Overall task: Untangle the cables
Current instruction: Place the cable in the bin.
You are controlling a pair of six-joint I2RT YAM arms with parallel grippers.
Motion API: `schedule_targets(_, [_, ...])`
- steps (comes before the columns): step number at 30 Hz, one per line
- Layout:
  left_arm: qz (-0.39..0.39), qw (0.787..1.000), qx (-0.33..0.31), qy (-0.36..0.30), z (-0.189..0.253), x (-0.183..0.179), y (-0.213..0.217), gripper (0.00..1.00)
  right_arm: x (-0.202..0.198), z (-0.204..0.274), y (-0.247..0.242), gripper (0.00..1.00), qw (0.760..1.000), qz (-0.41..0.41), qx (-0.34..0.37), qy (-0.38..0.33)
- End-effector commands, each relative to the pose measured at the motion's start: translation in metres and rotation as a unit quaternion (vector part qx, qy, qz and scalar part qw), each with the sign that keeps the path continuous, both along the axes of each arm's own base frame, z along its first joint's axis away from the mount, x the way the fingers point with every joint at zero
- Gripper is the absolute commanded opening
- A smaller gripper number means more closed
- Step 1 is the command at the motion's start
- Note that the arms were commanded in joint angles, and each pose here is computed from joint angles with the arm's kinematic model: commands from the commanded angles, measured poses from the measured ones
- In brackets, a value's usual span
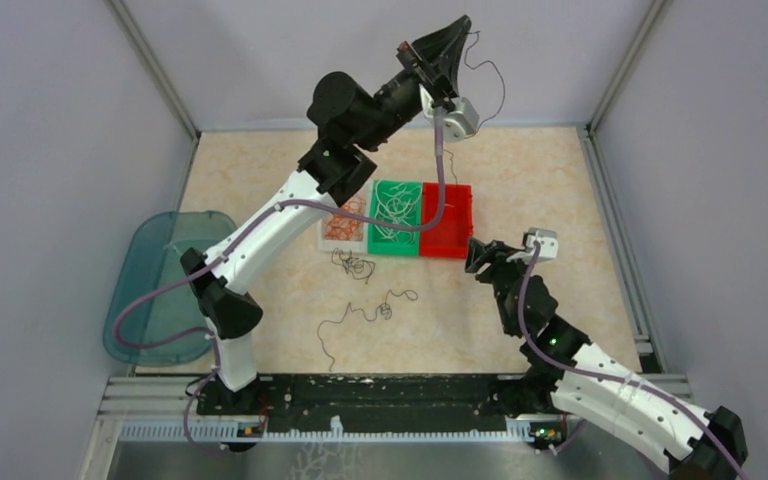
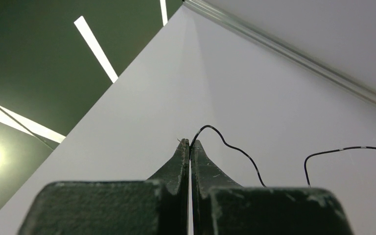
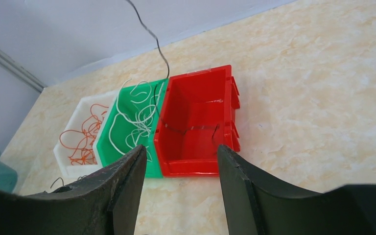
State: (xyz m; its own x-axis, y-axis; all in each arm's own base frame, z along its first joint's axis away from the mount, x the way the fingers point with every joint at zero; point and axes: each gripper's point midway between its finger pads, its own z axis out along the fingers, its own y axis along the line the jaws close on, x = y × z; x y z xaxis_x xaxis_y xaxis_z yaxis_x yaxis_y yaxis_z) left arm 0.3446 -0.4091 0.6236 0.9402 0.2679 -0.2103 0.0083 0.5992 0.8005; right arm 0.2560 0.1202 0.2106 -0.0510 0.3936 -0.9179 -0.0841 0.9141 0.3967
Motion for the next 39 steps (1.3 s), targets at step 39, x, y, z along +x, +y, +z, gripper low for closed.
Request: schedule_targets(39, [0.018,0.877,0.065,0.475,-0.252,0.042,-0.019,0.00,0.002,-0.018,-0.038,0.57,0.994,-0.087,0.017,0.059])
